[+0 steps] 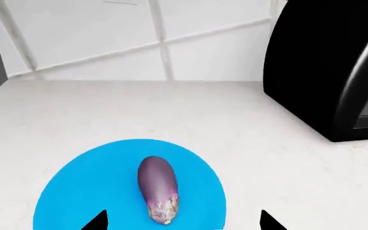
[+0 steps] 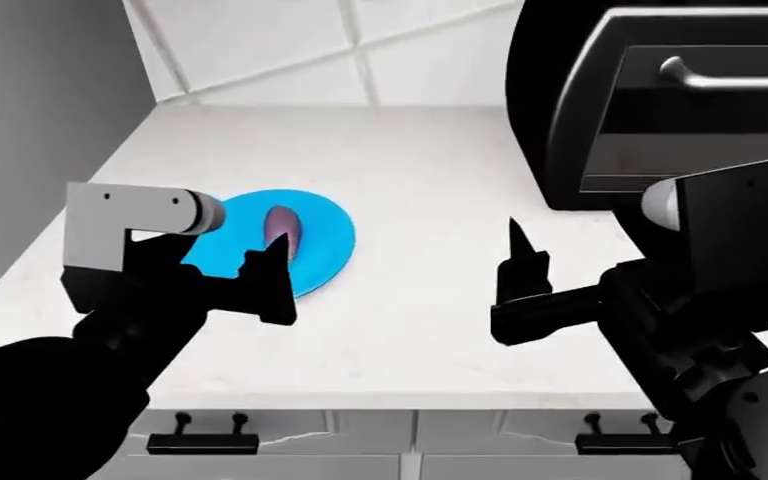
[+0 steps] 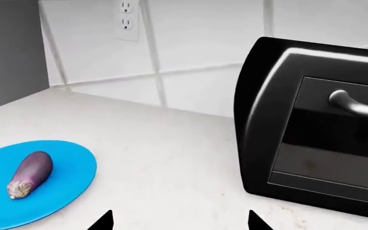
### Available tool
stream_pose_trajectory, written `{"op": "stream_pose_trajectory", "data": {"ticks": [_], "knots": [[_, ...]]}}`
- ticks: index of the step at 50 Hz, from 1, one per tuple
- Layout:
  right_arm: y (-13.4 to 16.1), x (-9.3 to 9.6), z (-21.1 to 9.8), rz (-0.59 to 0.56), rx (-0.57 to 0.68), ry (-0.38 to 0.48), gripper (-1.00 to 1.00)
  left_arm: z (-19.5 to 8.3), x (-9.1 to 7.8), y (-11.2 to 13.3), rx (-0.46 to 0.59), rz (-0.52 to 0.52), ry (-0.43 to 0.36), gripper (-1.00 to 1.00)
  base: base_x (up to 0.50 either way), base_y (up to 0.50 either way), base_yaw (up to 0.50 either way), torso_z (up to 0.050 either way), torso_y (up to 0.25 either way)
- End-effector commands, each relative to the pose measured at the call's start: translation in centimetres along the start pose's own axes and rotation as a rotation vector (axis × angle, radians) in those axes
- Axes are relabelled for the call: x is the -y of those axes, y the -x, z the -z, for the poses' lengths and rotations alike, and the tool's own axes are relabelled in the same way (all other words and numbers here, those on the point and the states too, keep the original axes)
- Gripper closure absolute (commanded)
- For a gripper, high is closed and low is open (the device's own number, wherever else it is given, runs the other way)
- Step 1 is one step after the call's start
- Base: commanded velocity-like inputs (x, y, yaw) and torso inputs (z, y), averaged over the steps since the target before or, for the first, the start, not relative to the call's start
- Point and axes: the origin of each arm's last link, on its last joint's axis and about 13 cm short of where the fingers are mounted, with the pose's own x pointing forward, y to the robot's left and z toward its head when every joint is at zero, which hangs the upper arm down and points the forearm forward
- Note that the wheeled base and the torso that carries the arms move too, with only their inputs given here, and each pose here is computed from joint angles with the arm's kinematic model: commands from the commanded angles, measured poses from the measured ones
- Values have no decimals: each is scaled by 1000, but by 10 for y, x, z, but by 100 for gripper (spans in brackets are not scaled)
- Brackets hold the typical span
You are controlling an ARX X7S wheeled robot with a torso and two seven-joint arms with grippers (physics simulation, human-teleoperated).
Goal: Place the eggplant on the top rack of the oven.
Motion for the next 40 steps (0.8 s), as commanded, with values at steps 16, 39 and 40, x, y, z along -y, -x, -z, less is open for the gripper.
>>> {"op": "stream_pose_trajectory", "data": {"ticks": [16, 39, 40], "knots": [[6, 0, 21, -35, -20, -69, -100, -5, 11, -10, -125, -39, 31, -100, 62, 0, 0, 0, 1], [4, 3, 21, -61, 27, -75, -100, -26, 10, -58, -131, -153, 26, -100, 0, 0, 0, 0, 0], [3, 4, 23, -56, 25, -73, -100, -25, 9, -61, -132, -160, 20, -100, 0, 0, 0, 0, 0]]}}
